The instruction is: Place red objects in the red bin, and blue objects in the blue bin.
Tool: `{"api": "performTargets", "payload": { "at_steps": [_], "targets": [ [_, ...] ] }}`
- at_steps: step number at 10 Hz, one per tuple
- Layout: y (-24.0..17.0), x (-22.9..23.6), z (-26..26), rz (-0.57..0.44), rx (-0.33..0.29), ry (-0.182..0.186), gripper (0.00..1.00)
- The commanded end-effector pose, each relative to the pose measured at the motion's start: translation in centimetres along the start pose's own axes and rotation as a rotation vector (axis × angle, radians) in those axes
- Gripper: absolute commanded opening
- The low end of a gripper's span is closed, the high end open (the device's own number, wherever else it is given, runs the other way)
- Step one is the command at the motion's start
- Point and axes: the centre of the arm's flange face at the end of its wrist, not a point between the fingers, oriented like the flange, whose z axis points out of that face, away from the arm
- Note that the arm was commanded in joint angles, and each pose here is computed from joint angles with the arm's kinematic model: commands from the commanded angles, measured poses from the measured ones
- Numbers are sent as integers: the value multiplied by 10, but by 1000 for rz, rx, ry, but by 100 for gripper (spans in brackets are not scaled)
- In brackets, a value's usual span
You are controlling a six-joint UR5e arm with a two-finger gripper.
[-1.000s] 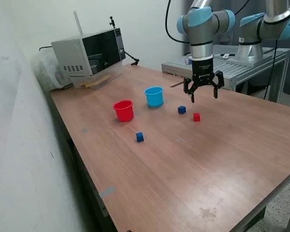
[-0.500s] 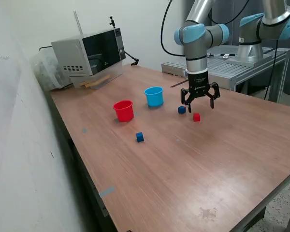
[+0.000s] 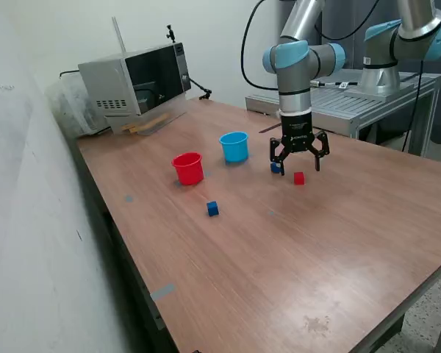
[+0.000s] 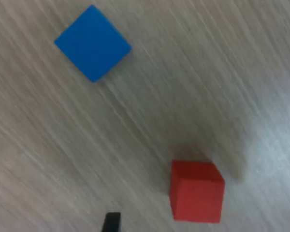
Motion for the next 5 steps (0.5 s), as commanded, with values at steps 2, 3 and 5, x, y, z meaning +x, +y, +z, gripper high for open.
{"api": "performTargets", "payload": {
  "at_steps": [2,3,5],
  "targets": [
    [1,-5,1,17,-36,19,100],
    [0,-6,4,20,-33,21,100],
    [-1,-7,11,22,-26,30,100]
  ]
}}
